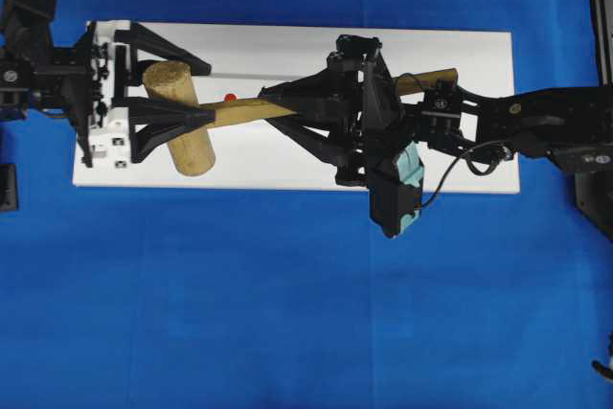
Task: Hit the mark with a hammer.
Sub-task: 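Bring the left gripper to the mallet head and grasp it, then open the right gripper and regrasp the handle nearer its end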
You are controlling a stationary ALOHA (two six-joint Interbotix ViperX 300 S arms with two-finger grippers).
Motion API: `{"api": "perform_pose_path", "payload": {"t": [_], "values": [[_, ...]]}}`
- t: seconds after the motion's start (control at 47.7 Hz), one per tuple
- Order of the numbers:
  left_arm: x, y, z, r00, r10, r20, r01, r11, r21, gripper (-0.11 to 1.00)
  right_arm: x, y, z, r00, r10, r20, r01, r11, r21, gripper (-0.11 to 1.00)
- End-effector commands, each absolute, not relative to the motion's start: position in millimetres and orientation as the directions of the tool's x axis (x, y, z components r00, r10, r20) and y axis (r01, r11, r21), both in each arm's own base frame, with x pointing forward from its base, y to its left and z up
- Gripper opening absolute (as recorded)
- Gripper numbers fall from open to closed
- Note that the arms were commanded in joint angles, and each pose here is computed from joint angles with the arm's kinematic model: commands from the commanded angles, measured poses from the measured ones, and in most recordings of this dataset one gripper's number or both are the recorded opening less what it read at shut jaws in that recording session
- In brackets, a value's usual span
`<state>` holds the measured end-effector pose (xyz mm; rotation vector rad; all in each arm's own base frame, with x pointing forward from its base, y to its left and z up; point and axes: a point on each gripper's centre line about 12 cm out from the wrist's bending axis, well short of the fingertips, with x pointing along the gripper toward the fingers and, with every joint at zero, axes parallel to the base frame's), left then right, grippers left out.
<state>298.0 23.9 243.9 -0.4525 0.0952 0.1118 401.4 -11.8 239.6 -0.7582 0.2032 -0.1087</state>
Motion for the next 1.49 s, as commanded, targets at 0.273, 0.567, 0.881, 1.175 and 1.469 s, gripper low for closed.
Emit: {"api": "perform_pose_path", "payload": {"t": [0.273, 0.567, 0.881, 1.175, 1.469], "values": [[303.6, 23.8, 254.5, 0.992, 0.085, -0.089, -0.117, 0.878, -0.463, 0.86, 403.2, -12.1, 267.3, 0.982, -0.173, -0.069, 0.080, 0.726, -0.683, 0.10], [303.8, 23.8, 253.5, 0.992, 0.085, -0.095, -0.120, 0.880, -0.460, 0.43, 402.5, -13.5, 268.0, 0.980, -0.185, -0.071, 0.092, 0.742, -0.664, 0.10], [302.8, 23.5, 252.9, 0.991, 0.083, -0.104, -0.121, 0.889, -0.441, 0.43, 401.0, -17.4, 268.4, 0.972, -0.222, -0.082, 0.128, 0.787, -0.604, 0.58], [301.2, 27.8, 243.4, 0.978, 0.095, -0.188, -0.136, 0.967, -0.217, 0.43, 390.4, -18.3, 272.6, 0.956, -0.227, -0.185, 0.160, 0.934, -0.320, 0.95], [301.0, 29.1, 241.4, 0.970, 0.098, -0.221, -0.110, 0.993, -0.041, 0.43, 387.0, -6.4, 265.8, 0.949, -0.129, -0.289, 0.091, 0.986, -0.141, 0.95]]}}
